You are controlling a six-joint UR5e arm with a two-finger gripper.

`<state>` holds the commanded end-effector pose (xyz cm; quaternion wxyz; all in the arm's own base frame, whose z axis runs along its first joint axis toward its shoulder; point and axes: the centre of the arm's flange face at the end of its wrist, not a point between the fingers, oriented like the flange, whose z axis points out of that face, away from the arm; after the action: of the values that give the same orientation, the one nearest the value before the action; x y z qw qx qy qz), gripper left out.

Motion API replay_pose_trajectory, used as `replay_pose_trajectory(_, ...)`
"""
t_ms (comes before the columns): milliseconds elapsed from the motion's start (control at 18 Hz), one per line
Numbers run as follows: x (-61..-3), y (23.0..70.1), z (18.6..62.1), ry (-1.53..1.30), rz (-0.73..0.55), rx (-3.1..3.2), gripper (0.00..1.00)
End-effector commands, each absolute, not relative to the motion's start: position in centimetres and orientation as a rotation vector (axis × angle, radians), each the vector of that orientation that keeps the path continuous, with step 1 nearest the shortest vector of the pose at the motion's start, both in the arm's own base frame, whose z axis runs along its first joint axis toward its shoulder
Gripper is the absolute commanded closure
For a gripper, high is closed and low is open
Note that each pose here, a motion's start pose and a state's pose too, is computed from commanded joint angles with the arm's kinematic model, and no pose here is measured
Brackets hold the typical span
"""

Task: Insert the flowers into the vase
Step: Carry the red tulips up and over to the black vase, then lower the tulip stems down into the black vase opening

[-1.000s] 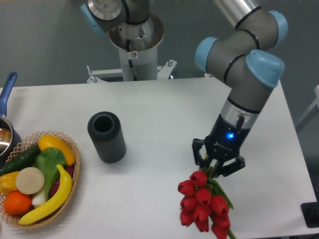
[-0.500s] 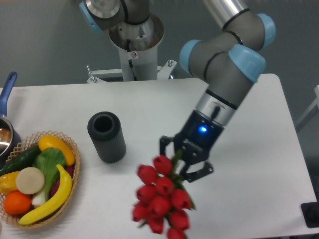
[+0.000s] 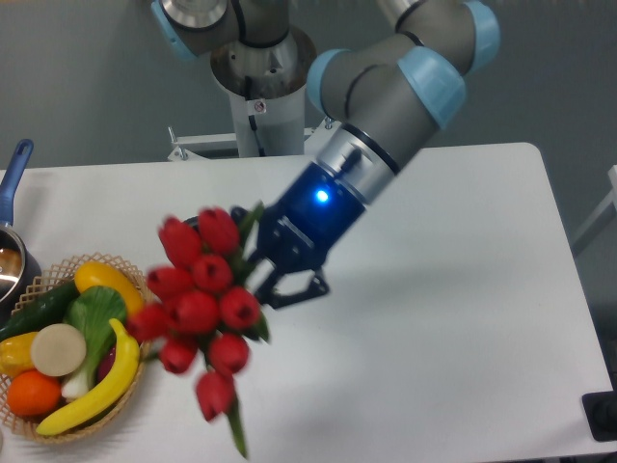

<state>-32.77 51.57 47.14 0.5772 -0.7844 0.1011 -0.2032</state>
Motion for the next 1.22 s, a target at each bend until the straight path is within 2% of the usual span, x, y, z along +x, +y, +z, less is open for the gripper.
replay_pose_trajectory(278, -29.4, 47.8, 45.9, 0.297, -0.517, -1.712, 1.0)
replay_pose_trajectory(556, -27.4, 44.2, 44.3, 0.327, -0.485, -1.643, 1.0)
replay_pose_trajectory(1222, -26.1, 43.0, 40.4, 0.378, -0.44, -1.623, 1.0)
